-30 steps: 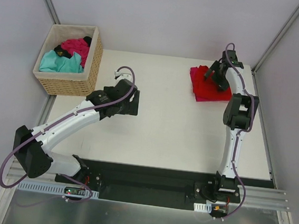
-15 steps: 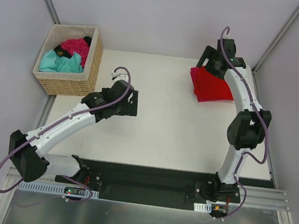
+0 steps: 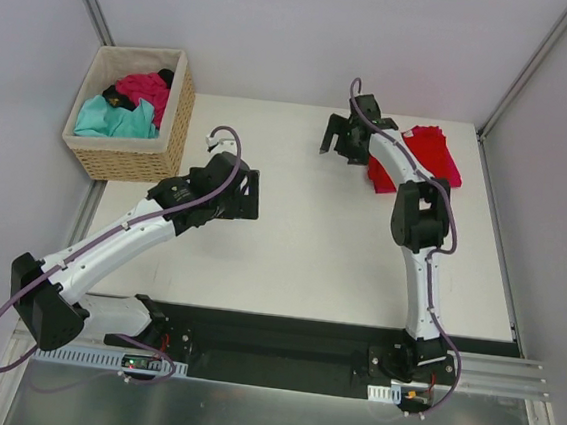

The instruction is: Fold and stack the t-shirts

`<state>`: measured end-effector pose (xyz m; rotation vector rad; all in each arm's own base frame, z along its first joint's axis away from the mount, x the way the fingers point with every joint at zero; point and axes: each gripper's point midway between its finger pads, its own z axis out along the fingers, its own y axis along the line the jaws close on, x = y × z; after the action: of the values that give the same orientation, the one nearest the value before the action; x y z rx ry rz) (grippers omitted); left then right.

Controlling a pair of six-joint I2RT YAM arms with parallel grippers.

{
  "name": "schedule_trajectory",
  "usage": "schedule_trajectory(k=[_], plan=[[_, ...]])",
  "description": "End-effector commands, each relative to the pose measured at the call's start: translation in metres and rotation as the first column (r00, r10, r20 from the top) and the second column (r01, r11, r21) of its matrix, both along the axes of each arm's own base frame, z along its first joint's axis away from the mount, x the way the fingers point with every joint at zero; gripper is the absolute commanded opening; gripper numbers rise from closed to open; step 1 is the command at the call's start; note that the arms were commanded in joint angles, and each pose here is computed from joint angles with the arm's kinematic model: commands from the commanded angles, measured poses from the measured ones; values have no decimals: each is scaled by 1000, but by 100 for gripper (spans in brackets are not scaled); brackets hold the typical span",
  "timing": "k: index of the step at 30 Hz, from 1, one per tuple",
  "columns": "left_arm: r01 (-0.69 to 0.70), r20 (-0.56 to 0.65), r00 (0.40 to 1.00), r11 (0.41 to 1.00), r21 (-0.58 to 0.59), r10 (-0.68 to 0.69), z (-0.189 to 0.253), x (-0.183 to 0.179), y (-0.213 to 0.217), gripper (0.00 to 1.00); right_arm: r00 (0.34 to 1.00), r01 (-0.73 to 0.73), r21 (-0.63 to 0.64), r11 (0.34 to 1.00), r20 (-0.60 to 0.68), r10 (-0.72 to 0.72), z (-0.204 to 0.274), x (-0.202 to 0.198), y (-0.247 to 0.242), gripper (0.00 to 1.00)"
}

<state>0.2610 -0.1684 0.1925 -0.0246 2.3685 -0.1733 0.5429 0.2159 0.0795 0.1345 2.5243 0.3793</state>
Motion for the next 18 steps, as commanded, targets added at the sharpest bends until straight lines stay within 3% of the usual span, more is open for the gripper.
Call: schedule_trajectory(k=[1, 8, 18], plan=[[-8, 21, 1000, 1000, 9, 8, 4, 4, 0, 99, 991, -36, 100, 994, 132, 23, 42, 28, 16, 96], [1, 13, 1000, 999, 41, -1, 1, 13, -4, 99, 995, -20, 97, 995, 97, 10, 18, 33, 11, 96], [11, 3, 1000, 998, 65, -12, -3, 16, -6, 99, 990, 139, 77, 987, -1, -139, -26, 45, -47, 96]])
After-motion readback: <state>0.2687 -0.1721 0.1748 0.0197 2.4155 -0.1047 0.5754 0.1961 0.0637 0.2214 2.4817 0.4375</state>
